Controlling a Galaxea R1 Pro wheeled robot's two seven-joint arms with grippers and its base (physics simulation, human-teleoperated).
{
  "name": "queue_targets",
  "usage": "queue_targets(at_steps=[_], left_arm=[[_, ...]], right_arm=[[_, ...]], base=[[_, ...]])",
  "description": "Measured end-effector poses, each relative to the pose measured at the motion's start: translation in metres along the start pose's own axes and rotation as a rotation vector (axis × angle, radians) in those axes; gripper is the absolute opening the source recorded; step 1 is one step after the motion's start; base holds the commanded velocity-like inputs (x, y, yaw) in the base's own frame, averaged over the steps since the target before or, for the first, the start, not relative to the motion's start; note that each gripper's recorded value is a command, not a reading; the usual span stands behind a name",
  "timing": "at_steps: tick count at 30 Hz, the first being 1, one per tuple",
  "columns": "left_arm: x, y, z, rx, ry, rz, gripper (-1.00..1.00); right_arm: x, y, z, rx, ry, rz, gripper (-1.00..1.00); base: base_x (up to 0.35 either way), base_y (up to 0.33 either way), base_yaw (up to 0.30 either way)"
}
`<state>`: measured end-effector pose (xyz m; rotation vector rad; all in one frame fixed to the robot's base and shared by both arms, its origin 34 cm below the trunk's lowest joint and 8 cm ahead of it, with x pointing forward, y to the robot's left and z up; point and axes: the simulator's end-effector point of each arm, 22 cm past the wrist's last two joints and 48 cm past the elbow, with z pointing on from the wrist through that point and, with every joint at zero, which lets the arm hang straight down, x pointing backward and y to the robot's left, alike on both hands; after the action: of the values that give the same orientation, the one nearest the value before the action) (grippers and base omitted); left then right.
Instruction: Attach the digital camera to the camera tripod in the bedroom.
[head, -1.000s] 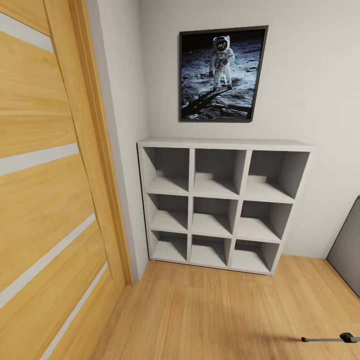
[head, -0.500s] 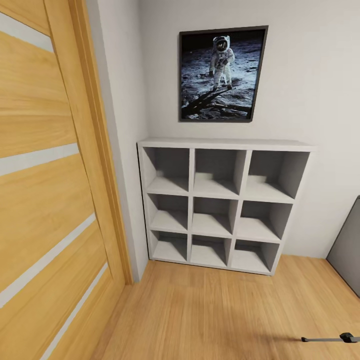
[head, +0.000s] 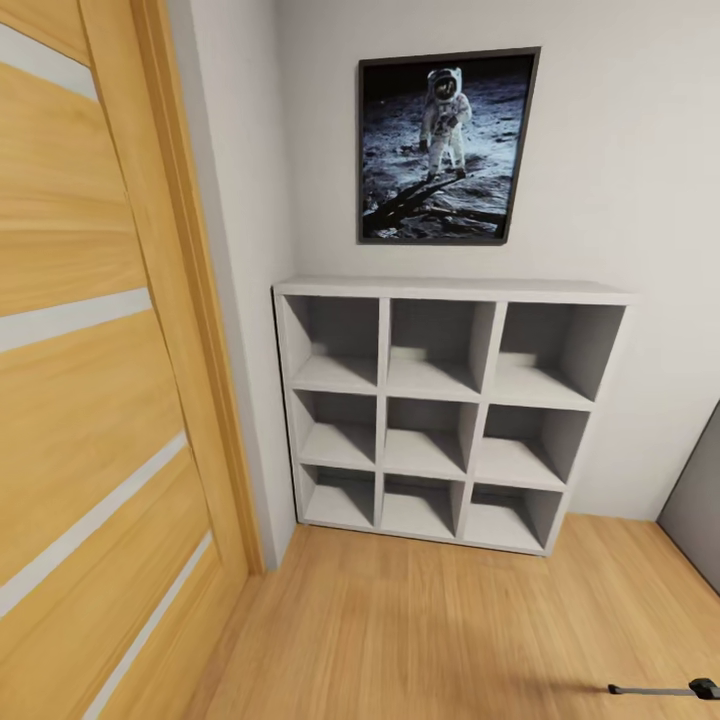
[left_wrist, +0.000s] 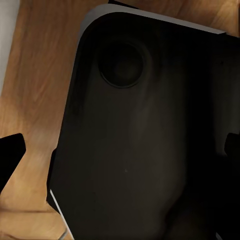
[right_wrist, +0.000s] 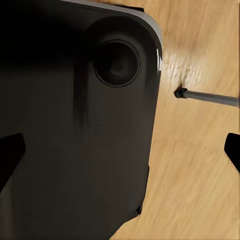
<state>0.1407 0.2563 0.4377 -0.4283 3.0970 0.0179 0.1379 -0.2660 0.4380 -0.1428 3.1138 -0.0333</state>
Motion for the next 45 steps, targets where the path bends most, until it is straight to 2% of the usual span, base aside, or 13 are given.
queue_targets(at_steps=[9, 21, 45], left_arm=[[0.0, 0.0, 0.0, 0.0, 0.0, -0.001, 1.0], [0.0, 0.0, 0.0001, 0.0, 0.001, -0.001, 1.0], [-0.0001, 0.0001, 0.0001, -0.001, 0.001, -0.002, 1.0]], right_arm=[[0.0001, -0.001, 0.0, 0.001, 0.0, 0.0, 1.0], [0.0, -0.0007, 0.0001, 0.002, 0.0, 0.009, 1.0], [-0.0001, 0.0009, 0.0001, 0.0, 0.001, 0.01, 1.0]], base=[[0.211, 0.0, 0.0], [0.02, 0.0, -0.013], [0.0, 0.0, -0.227]])
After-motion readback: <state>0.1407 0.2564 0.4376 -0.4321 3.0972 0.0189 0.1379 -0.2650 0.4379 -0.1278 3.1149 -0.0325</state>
